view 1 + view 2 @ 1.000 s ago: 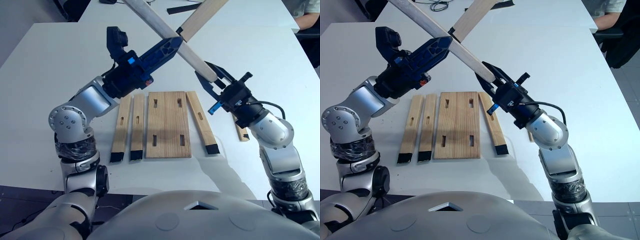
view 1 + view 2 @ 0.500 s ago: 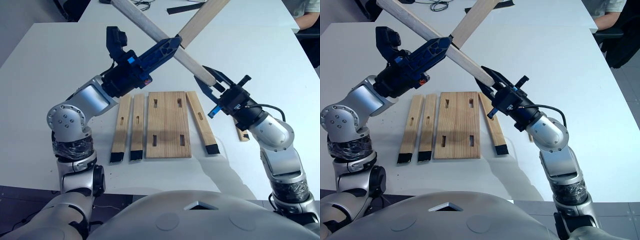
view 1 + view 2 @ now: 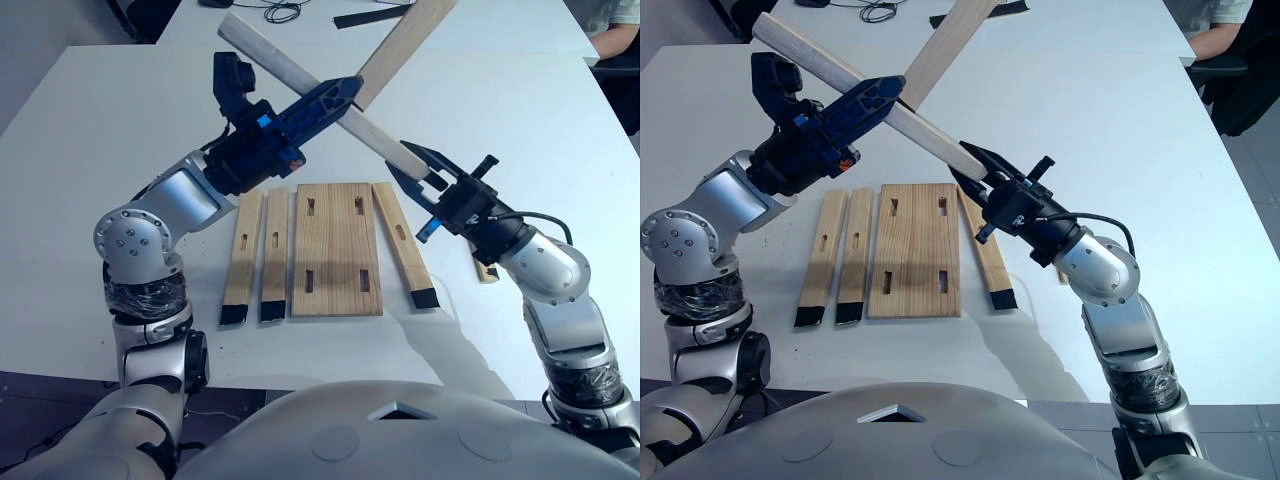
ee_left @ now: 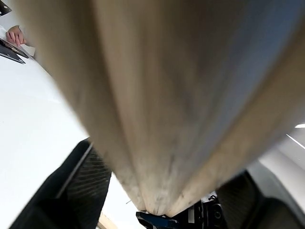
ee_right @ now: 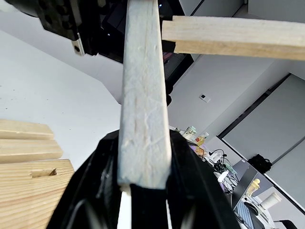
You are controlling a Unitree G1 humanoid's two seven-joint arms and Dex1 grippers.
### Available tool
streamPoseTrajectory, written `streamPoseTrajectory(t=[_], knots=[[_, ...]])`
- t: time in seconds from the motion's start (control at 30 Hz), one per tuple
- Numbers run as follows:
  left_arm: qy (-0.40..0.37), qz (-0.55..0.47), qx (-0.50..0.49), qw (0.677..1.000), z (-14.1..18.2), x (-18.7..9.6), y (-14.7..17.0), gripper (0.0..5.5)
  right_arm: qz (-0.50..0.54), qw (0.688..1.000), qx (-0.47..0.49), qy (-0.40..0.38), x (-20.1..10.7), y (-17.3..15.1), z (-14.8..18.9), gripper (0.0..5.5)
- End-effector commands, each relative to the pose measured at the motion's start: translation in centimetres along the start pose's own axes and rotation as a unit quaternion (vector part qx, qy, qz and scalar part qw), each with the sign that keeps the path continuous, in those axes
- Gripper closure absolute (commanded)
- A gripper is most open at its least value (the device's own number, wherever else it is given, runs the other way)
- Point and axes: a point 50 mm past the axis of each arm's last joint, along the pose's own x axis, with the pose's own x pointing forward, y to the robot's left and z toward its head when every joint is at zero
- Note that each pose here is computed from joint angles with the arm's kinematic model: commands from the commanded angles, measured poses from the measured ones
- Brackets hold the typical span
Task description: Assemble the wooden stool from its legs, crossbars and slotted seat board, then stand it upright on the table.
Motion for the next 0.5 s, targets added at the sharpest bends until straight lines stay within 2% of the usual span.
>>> streamPoseTrajectory(t=[0.03,0.1,0.5], knots=[[0.006,-0.012,0.007,1.000,-0.15,-0.08,-0.52,3.09,0.005,1.000,-0.010,-0.011,-0.03,-0.32,0.34,4.45],[0.006,-0.015,0.008,1.000,-0.20,-0.07,-0.59,3.35,0.005,1.000,-0.011,-0.011,0.00,-0.42,0.36,4.45],[0.004,-0.020,0.010,1.000,-0.30,-0.07,-0.67,3.35,0.010,1.000,-0.014,-0.015,0.04,-0.41,0.50,4.45]])
